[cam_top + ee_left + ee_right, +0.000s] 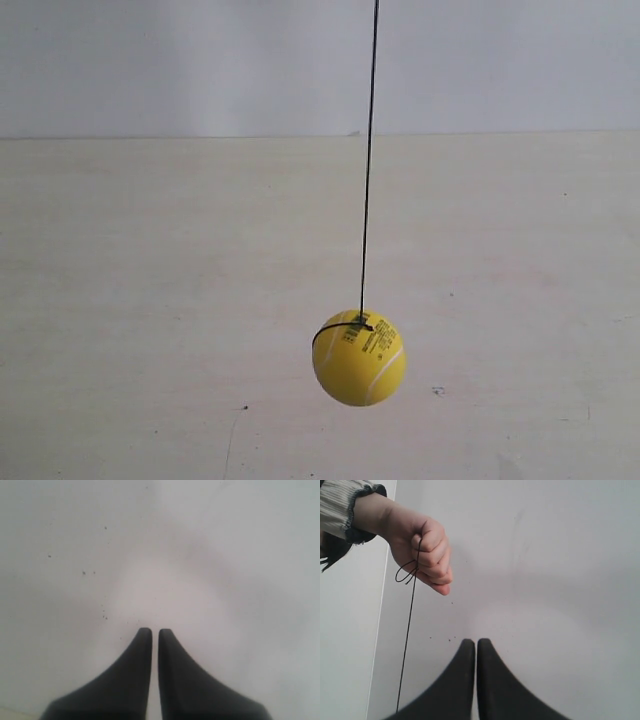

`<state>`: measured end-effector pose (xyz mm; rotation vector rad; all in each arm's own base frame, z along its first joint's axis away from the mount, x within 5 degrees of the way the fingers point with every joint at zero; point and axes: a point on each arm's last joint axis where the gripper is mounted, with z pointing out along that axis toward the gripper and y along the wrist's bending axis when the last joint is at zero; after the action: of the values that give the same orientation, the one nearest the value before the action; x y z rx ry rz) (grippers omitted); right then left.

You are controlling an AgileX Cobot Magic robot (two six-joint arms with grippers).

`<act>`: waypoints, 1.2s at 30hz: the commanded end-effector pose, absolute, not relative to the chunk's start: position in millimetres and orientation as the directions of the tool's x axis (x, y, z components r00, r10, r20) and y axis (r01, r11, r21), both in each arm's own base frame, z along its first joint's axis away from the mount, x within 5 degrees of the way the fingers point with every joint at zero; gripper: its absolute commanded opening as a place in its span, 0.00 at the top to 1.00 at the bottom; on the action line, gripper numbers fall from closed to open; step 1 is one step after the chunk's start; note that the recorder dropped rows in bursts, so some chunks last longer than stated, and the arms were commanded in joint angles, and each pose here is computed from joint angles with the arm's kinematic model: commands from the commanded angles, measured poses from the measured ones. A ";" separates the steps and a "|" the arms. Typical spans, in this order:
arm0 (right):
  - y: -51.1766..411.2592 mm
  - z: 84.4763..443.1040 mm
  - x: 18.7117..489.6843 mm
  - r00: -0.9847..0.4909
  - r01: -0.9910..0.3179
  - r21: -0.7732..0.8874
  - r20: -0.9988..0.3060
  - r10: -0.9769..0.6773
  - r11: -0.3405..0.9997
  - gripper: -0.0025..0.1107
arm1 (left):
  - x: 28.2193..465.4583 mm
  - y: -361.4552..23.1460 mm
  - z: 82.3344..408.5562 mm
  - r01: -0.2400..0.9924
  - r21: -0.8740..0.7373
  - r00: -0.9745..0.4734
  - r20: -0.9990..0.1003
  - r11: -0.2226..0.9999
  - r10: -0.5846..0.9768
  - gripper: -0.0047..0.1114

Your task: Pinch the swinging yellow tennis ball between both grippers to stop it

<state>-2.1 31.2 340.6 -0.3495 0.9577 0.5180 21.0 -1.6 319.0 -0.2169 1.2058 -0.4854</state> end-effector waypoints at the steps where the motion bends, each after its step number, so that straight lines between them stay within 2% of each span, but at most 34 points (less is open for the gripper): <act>1: 30.4 343.1 -4.9 0.480 -0.562 -0.058 -0.835 0.268 0.825 0.98 | 30.3 -2.6 299.5 0.220 -0.441 0.215 -0.848 0.870 -0.485 0.92; 21: 30.8 343.2 -5.3 0.481 -0.566 -0.062 -0.834 0.269 0.822 0.98 | 56.0 -5.4 207.7 0.093 -0.485 -0.034 -0.874 0.870 -0.484 0.92; 27: 30.6 343.2 -5.1 0.481 -0.563 -0.060 -0.835 0.268 0.824 0.98 | 56.0 -5.1 198.2 0.045 -0.483 -0.113 -0.872 0.874 -0.476 0.92; 36: 30.7 343.2 -5.2 0.481 -0.565 -0.061 -0.835 0.268 0.823 0.98 | 56.0 -5.1 198.0 0.044 -0.483 -0.115 -0.872 0.874 -0.476 0.92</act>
<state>-2.2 31.3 340.6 -0.3510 0.9568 0.5189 56.0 -5.2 199.9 -0.3262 1.6287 -0.4490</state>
